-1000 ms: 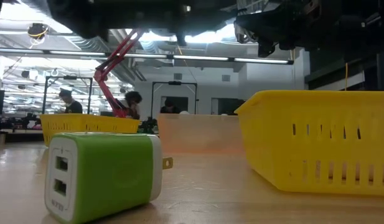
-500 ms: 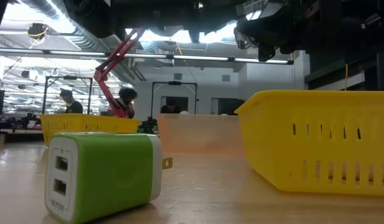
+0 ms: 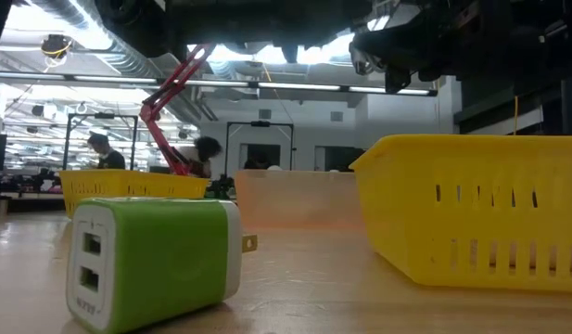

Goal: Pick and place items into bin
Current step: Put the blue charger cable into the left yellow bin

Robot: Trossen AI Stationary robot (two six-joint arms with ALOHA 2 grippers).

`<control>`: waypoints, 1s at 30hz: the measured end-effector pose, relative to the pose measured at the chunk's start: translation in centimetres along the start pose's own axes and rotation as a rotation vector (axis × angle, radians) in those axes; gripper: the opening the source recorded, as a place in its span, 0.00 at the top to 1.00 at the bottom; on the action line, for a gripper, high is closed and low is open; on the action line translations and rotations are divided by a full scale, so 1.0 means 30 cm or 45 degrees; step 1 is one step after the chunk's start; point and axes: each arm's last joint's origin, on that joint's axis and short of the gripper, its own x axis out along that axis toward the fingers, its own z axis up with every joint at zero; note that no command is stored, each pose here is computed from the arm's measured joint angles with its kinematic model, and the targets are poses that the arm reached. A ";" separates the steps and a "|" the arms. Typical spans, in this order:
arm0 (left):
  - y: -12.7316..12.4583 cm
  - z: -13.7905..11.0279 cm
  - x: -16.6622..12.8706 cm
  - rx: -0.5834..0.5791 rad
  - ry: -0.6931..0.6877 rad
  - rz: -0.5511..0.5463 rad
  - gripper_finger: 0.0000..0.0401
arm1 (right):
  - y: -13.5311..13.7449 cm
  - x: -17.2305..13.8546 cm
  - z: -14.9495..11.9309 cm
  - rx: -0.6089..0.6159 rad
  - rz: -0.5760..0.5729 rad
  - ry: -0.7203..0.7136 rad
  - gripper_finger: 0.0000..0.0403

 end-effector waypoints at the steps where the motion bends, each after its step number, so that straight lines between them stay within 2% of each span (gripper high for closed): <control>1: -0.001 0.000 0.000 0.000 0.000 -0.001 0.96 | 0.000 0.000 0.000 0.006 0.002 0.000 0.98; 8: -0.001 -0.005 0.000 0.007 0.020 -0.006 0.96 | 0.000 0.000 -0.003 0.026 0.003 0.012 0.97; 18: -0.001 -0.007 -0.001 0.019 0.035 0.000 0.96 | 0.001 0.000 -0.007 0.027 0.001 0.028 0.80; 24: -0.001 -0.017 -0.006 0.029 0.105 -0.003 0.96 | 0.019 -0.001 -0.009 0.026 -0.011 0.041 0.69; 30: -0.004 0.051 -0.040 0.037 0.161 -0.025 0.96 | 0.026 -0.002 -0.011 0.022 -0.083 0.058 0.58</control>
